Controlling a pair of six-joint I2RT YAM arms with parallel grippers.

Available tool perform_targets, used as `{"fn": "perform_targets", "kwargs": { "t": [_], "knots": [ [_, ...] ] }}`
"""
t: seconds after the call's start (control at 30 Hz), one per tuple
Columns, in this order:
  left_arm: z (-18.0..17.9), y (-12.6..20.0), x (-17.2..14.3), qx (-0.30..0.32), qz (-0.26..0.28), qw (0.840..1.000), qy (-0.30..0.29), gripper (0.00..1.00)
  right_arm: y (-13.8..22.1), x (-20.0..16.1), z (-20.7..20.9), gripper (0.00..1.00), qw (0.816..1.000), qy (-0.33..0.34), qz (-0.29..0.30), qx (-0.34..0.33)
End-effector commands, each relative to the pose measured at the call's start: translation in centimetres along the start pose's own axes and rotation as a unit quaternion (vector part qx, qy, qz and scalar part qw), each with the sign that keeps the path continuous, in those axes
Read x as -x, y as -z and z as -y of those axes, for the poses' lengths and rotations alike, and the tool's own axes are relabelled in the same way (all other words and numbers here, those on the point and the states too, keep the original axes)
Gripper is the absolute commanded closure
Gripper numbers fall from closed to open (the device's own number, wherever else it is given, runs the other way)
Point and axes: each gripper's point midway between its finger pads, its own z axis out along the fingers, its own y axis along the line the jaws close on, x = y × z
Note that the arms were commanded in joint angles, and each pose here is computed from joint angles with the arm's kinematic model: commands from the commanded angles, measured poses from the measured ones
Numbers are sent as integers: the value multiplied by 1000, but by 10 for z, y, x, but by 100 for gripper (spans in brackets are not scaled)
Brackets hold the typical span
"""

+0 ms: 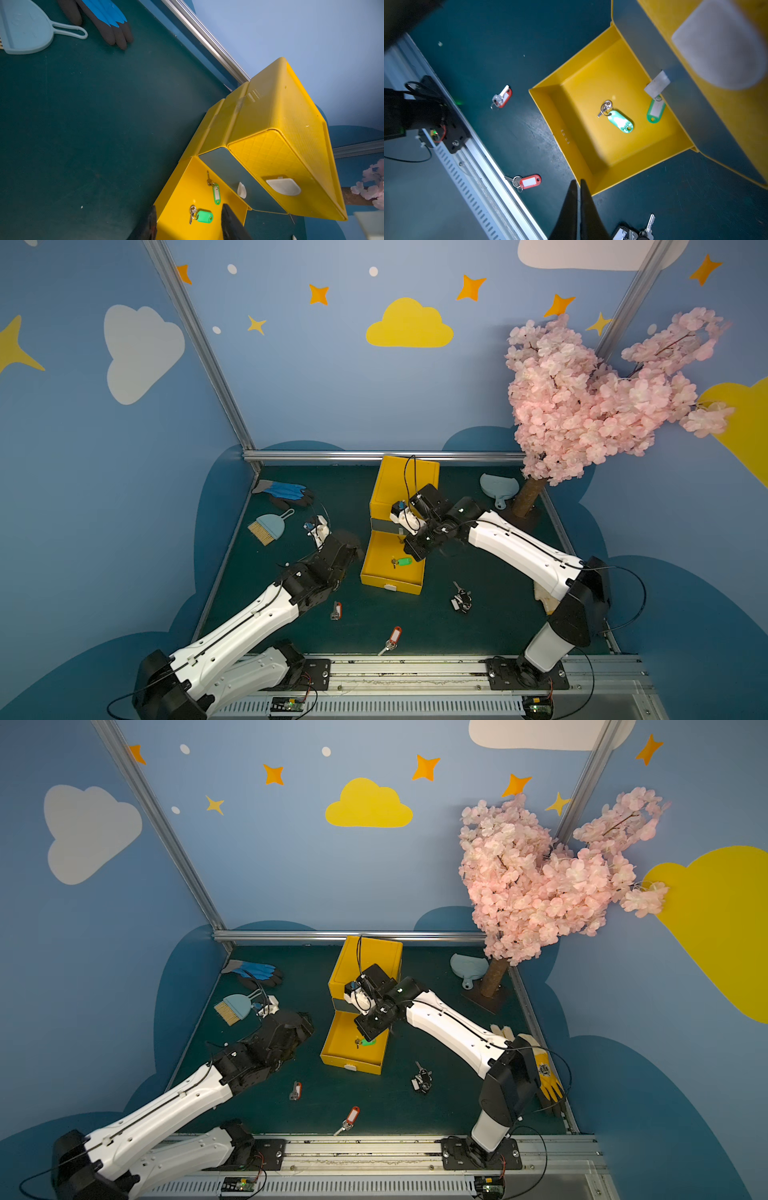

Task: Take the keys out of the drawer
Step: Open the drawer in the storage box, then pick up the key from the drawer.

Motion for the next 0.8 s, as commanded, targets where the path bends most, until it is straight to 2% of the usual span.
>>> {"fn": "perform_targets", "kwargs": {
  "t": [0.0,0.17,0.37,0.77],
  "knots": [
    [-9,2,-8,-11,-22,998,-58,48,-17,0,11,90,999,20,-5,-29],
    [-30,2,-22,3,-53,996,-76,47,-47,-6,13,90,997,47,-43,-39],
    [-53,0,-35,22,-64,997,-34,47,-83,-11,24,91,992,64,-90,-60],
    [-50,0,-38,45,-90,994,-33,48,-120,-4,32,81,992,71,-79,-69]
  ]
}}
